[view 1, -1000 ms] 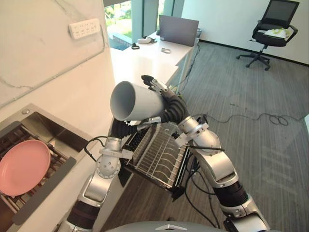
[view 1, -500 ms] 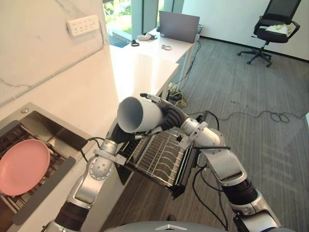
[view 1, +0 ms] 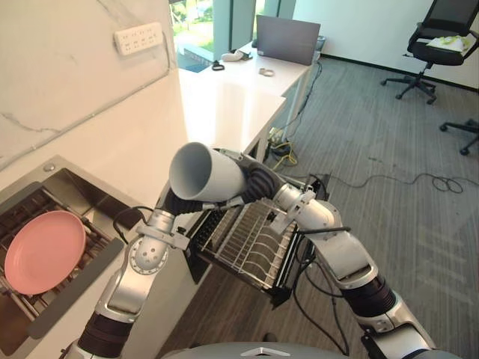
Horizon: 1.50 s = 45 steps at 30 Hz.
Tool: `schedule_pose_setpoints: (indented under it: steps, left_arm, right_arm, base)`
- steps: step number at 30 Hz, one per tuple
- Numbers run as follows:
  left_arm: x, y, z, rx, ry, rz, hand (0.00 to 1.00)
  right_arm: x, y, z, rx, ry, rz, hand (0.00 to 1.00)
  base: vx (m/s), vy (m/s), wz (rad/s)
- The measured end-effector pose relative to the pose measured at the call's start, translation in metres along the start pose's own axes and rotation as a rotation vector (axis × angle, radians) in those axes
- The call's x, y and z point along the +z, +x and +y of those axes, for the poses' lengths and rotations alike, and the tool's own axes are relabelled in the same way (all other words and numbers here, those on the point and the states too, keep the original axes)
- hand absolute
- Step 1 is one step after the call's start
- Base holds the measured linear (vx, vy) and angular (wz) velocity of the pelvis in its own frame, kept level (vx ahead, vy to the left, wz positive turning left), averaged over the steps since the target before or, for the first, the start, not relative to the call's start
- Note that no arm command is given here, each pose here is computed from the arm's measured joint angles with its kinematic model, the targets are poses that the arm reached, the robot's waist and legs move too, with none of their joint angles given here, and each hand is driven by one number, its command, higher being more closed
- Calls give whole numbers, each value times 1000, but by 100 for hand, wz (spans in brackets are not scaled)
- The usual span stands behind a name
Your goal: Walk over to the sink, pick up the cup, carry it to the dishwasher, place the cup inside the dishwasher, then close the dishwasher door
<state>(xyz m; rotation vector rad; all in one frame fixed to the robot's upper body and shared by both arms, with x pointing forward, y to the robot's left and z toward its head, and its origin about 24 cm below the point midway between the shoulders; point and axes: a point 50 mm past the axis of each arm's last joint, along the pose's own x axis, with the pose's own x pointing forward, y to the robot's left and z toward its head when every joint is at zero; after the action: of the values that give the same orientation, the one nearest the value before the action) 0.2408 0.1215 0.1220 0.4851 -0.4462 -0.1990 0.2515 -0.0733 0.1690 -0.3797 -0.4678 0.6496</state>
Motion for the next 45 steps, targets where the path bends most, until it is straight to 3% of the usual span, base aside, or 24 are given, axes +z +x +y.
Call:
schedule_pose_setpoints:
  steps: [6, 10, 17, 28, 34, 39, 45]
  left_arm:
    - [8, -11, -19, 50, -247, 0, 0]
    - [-24, -35, -30, 109, -353, 190, 0]
    - [-42, -50, -33, 131, -394, 283, 0]
    - [-70, -68, -48, -39, -463, 425, 0]
    - [-81, -98, -12, 18, -421, 443, 0]
    - [-99, -122, 28, 142, -602, 446, 0]
    - [-96, -126, 35, 184, -565, 384, 0]
  right_arm:
    - [-7, -22, -16, -370, 399, -107, 100]
    - [-27, -59, -39, -636, 579, -111, 100]
    - [-52, -74, -47, -765, 708, -59, 100]
    - [-73, -89, -54, -896, 680, 50, 100]
    - [-76, -111, -74, -1089, 624, 73, 100]
    - [-73, -135, -98, -1210, 492, 97, 100]
    - [-83, -150, -100, -1304, 492, 134, 100]
  base:
    - [-3, -6, 0]
    - [-12, -17, 0]
    - [-32, -27, 0]
    - [-15, -12, 10]
    - [-17, -21, 5]
    - [-46, -24, 11]
    - [-25, -23, 10]
